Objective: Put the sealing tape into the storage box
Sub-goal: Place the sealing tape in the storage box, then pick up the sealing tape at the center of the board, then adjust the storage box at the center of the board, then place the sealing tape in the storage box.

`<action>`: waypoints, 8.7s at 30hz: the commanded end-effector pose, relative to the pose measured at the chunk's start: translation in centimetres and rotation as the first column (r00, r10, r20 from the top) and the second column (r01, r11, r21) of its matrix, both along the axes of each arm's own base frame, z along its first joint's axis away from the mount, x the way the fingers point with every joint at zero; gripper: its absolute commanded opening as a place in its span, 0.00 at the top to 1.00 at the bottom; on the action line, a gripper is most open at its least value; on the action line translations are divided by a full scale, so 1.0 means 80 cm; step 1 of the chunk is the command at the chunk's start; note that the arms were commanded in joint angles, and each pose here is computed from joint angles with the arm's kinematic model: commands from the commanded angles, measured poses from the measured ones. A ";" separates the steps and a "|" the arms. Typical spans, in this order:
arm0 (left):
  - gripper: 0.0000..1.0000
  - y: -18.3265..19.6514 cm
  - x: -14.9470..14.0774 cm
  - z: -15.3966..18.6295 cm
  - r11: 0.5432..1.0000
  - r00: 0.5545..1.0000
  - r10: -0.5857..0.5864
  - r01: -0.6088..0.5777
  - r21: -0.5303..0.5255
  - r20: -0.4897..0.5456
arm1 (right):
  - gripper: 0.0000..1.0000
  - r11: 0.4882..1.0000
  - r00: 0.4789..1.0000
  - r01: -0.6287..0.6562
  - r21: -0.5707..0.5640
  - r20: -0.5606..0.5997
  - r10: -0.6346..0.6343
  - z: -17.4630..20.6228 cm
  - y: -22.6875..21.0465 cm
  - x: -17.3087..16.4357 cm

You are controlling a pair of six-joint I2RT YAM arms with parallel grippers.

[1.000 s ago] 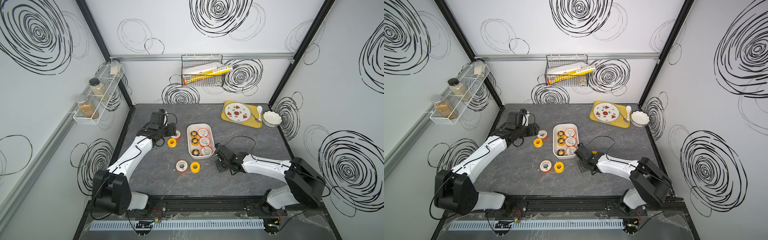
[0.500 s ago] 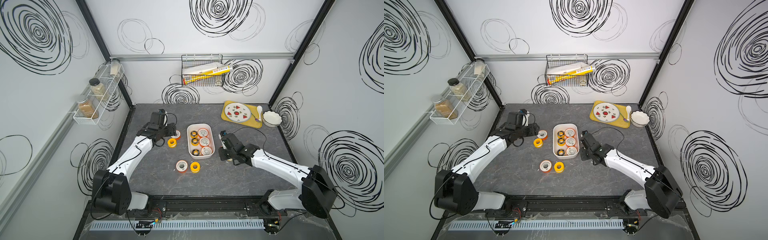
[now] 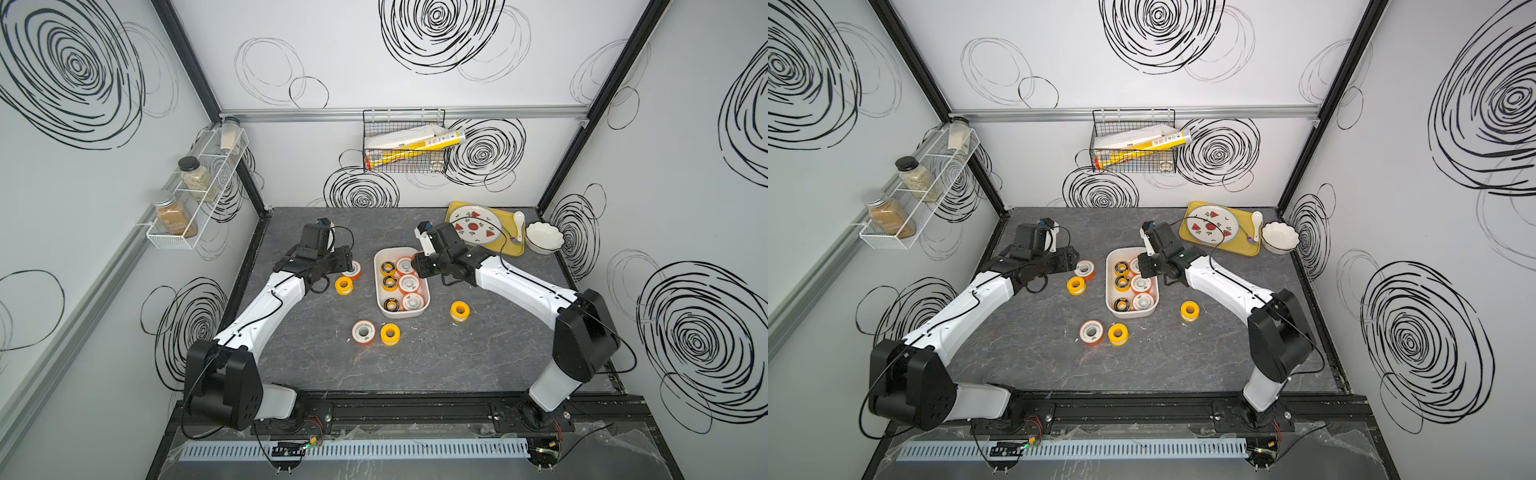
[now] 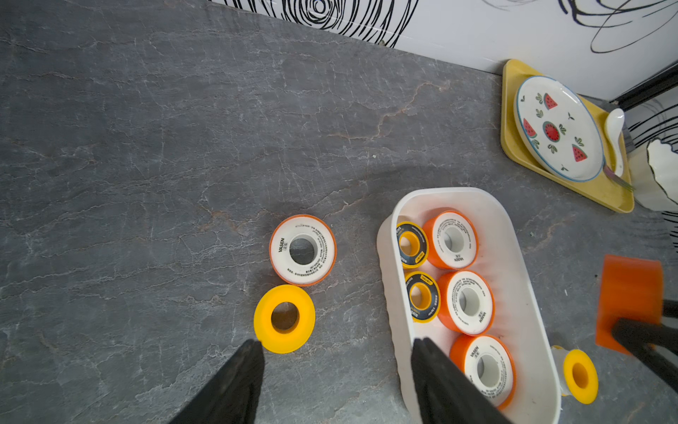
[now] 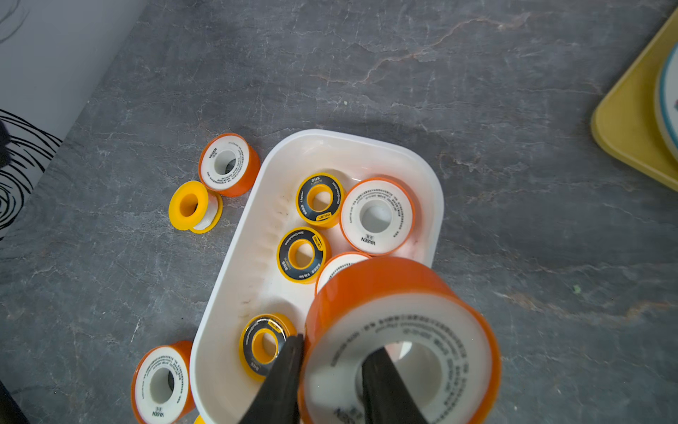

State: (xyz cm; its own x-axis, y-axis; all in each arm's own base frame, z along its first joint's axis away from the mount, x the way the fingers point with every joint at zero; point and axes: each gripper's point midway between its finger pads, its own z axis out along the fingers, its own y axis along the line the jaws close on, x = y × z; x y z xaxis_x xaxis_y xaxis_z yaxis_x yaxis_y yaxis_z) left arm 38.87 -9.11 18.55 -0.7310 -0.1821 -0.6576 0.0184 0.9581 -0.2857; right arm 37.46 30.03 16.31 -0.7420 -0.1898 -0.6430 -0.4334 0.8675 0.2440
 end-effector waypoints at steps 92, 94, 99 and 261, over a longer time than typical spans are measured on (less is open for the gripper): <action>0.29 0.006 0.011 -0.028 1.000 0.998 0.021 -0.020 0.014 -0.062 | 0.52 0.997 0.998 0.029 -0.072 0.055 -0.026 0.030 0.004 0.062; 0.29 0.008 0.013 -0.032 0.999 0.997 0.029 -0.028 0.022 -0.072 | 0.52 0.998 0.998 0.043 -0.045 0.051 -0.041 0.029 -0.016 0.055; 0.29 0.013 0.015 -0.043 0.998 0.994 0.055 -0.051 0.041 -0.095 | 0.53 0.995 0.994 0.081 0.053 0.063 -0.084 0.028 -0.073 0.038; 0.67 -0.191 0.016 -0.058 0.888 0.880 -0.431 0.453 0.077 -0.201 | 0.82 0.926 0.922 0.351 0.141 -0.224 -0.316 -0.078 -0.093 0.062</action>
State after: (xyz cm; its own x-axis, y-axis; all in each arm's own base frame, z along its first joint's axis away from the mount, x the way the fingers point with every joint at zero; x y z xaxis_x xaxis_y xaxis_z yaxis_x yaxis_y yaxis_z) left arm 40.40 -22.16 12.36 -0.8575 0.2120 -0.4687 0.3338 0.9226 -0.1933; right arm 41.87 22.31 7.62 -0.8879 0.1583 -0.4320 -0.0405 0.9084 0.4161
